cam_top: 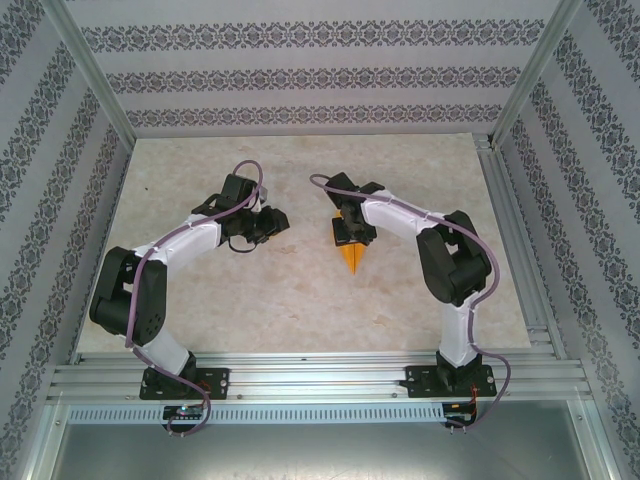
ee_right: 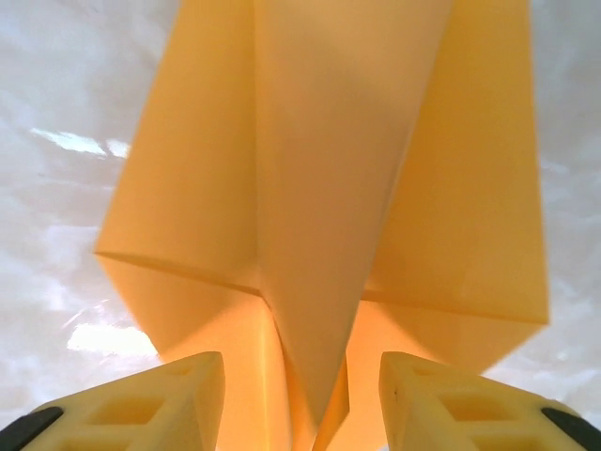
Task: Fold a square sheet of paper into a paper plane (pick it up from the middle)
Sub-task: Move the paper plane to the center of the table, then reset both arms
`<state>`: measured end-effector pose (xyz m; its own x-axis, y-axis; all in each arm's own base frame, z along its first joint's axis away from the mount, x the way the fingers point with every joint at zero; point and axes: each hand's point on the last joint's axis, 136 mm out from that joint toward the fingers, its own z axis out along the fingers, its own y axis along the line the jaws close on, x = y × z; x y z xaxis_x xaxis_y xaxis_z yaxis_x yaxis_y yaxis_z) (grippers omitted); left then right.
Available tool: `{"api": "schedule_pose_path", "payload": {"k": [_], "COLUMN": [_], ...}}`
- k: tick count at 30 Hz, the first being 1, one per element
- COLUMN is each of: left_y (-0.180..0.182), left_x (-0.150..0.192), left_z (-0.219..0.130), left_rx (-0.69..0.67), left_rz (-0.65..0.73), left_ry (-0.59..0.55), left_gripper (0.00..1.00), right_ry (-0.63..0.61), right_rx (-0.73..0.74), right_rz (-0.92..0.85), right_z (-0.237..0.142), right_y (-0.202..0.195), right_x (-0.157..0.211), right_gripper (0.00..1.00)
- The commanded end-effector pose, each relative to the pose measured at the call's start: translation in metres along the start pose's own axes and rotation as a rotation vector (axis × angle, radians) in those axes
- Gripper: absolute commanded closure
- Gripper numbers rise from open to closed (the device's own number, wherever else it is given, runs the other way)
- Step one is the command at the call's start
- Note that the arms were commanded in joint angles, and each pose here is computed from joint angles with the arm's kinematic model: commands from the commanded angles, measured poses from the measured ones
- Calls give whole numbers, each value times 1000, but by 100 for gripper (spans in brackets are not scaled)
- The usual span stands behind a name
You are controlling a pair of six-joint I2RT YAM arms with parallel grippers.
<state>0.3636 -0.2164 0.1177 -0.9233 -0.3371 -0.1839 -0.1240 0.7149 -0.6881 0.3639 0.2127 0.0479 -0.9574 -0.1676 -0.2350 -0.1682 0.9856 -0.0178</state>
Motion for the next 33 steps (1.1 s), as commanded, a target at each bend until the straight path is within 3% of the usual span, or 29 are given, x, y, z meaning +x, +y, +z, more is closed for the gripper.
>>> {"api": "schedule_pose_path", "payload": {"k": [1,5,7,10,12,14,18,20,24,28,31,33], "left_y": [-12,-16,-17,-11,-5,3,21,38,76,116,142,153], "left_x": [-12,-16,-22,-36,-47,-55,-64,-68,-71,-78,-80,-83], "left_z": [-6,-13,-23,-49,-77,-106,-163,-183,-210,-202,-182,-163], "left_rx": [33,30,11,-73,-150,-224,-367,-458,-671,-838,-858,-806], "left_rz": [17,49,80,135,180,222,305,332,360,449,480,479], "left_ry": [-28,-59,-106,-235,-366,-493,-742,-850,-977,-955,-908,-878], "left_gripper": [69,69,69,69,68,63,41,2,0,0,0,0], "right_ry": [-99,-247,-361,-545,-649,-729,-785,-784,-833,-916,-893,-941], "right_rx": [11,28,86,163,226,271,320,358,435,443,424,406], "right_rz": [1,10,36,105,161,213,329,341,398,382,346,328], "right_z": [-39,-95,-130,-182,-201,-210,-189,-169,-135,-113,-98,-92], "right_y": [-6,-18,-39,-81,-113,-143,-199,-219,-250,-257,-256,-257], "right_x": [-20,-36,-43,-47,-41,-31,-2,11,29,35,32,22], "right_gripper": [52,43,33,20,3,2,2,2,2,2,2,2]}}
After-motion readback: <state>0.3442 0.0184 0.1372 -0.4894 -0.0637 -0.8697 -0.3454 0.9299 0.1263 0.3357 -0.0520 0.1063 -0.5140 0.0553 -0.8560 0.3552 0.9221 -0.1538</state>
